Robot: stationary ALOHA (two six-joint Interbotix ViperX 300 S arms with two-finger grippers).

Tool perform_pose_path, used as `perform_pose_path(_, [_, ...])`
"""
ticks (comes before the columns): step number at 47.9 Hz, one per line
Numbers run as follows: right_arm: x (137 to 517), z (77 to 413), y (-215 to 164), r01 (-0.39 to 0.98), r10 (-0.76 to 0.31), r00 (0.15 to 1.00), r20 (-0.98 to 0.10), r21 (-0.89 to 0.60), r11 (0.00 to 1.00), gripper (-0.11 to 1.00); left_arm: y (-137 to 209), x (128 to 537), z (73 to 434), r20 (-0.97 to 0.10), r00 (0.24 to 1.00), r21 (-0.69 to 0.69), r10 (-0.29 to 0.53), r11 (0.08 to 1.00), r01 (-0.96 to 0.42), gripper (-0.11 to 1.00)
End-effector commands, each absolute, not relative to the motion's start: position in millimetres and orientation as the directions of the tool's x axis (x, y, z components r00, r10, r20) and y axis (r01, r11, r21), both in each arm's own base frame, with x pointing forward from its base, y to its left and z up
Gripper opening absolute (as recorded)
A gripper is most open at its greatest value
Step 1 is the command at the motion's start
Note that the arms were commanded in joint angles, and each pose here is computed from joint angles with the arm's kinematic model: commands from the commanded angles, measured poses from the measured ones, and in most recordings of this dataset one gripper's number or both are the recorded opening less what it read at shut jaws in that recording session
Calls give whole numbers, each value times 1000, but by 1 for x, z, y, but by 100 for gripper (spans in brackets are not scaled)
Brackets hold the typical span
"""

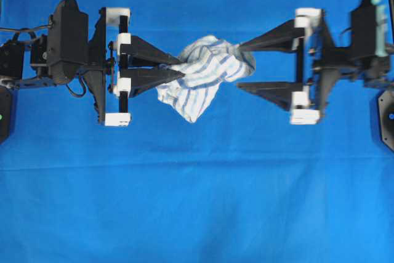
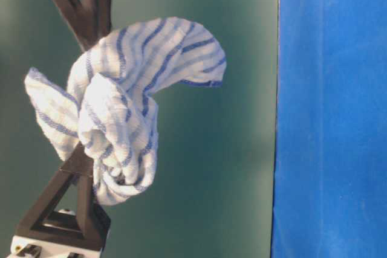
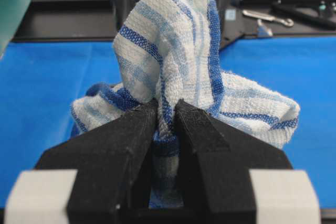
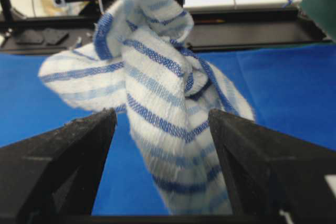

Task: Hand over the towel.
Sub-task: 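Move the right gripper to the held towel and grasp it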

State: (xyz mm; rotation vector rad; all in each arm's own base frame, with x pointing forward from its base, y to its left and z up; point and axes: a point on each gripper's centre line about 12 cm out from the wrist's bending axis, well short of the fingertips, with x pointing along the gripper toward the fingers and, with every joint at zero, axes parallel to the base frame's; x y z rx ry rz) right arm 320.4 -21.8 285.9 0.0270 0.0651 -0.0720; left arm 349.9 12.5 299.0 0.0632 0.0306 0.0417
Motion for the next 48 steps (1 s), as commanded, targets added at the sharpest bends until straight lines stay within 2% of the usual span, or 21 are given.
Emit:
perform_pose_path(1, [337,296,-23,74,-73,997,-37,33,997,72,11,350,311,14,999,66,39,997,-40,8])
perform_pose_path(19, [392,291,-25,72,-69,995,-66,36,997,72,11,350,312,27,999,66,40,997,-41,8])
perform_pose_path(38, [400,288,-23,63,-61,993,-98,18,998,70,11,350,313,35,999,66,40,997,-42,8])
perform_pose_path(40, [400,287,-22,60,-59,993,-103,12,998,65,11,350,314,37,999,66,40,997,-42,8])
perform_pose_path(42, [400,287,-21,57,-56,993,-106,8,998,56,11,351,314,40,998,66,38,997,-41,8])
perform_pose_path(48, [400,287,-21,54,-53,993,-104,5,999,23,11,351,315,49,998,65,39,997,-42,8])
